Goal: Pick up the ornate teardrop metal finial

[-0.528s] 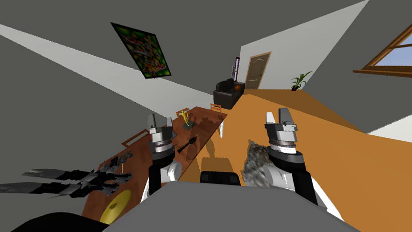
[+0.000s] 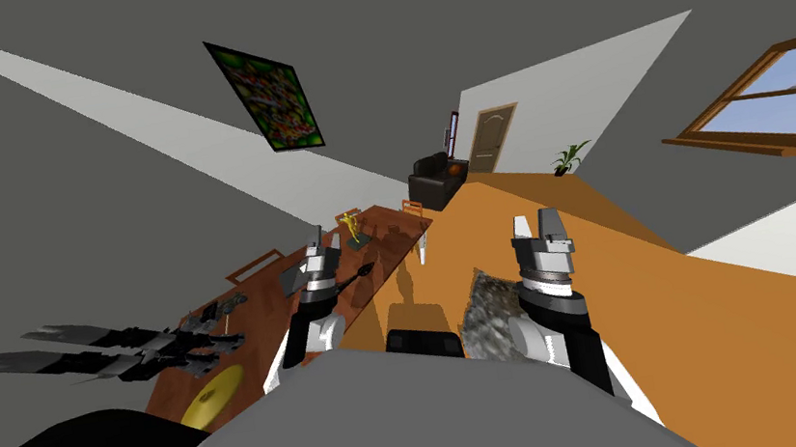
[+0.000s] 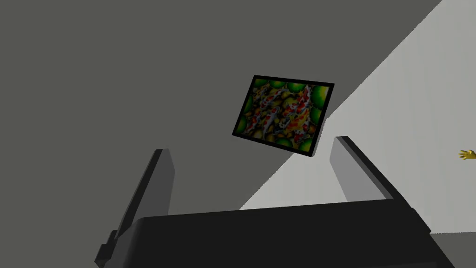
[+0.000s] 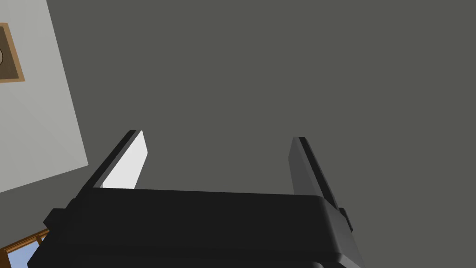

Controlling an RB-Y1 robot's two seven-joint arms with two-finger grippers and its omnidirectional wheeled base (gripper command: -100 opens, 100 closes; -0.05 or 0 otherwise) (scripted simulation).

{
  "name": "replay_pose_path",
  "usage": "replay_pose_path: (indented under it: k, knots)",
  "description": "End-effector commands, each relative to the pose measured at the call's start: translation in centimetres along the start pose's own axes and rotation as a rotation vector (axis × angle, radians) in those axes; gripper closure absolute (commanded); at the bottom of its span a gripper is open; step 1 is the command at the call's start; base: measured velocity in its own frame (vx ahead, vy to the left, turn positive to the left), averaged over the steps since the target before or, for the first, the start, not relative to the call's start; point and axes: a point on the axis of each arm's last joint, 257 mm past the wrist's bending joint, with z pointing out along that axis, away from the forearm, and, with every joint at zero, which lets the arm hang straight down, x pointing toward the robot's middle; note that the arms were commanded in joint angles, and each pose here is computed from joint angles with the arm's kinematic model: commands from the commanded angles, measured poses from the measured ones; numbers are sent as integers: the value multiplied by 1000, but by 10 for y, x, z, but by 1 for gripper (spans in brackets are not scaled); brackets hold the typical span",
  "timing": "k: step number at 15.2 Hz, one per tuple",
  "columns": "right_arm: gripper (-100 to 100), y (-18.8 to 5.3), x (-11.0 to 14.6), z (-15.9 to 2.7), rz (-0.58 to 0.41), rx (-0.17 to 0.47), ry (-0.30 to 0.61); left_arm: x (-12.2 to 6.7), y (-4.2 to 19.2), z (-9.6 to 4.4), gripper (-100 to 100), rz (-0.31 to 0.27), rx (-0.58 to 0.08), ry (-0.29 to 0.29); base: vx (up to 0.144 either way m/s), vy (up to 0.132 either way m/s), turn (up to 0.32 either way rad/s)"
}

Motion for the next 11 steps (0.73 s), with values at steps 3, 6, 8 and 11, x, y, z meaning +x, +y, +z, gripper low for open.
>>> replay_pose_path:
  k: [3, 6, 8, 11]
  knots:
    - [0, 0, 0, 0, 0, 0, 0, -2, 42, -5, -100, -1, -116, 32, 17, -51, -15]
    - [0, 0, 0, 0, 0, 0, 0, -12, 84, -15, -100, -2, -233, 51, 14, -17, -14]
    - [0, 0, 0, 0, 0, 0, 0, -18, 108, -22, -100, -3, -304, 57, 40, -46, -45]
    - [0, 0, 0, 0, 0, 0, 0, -27, 139, -34, -100, -2, -400, 58, 48, -48, -47]
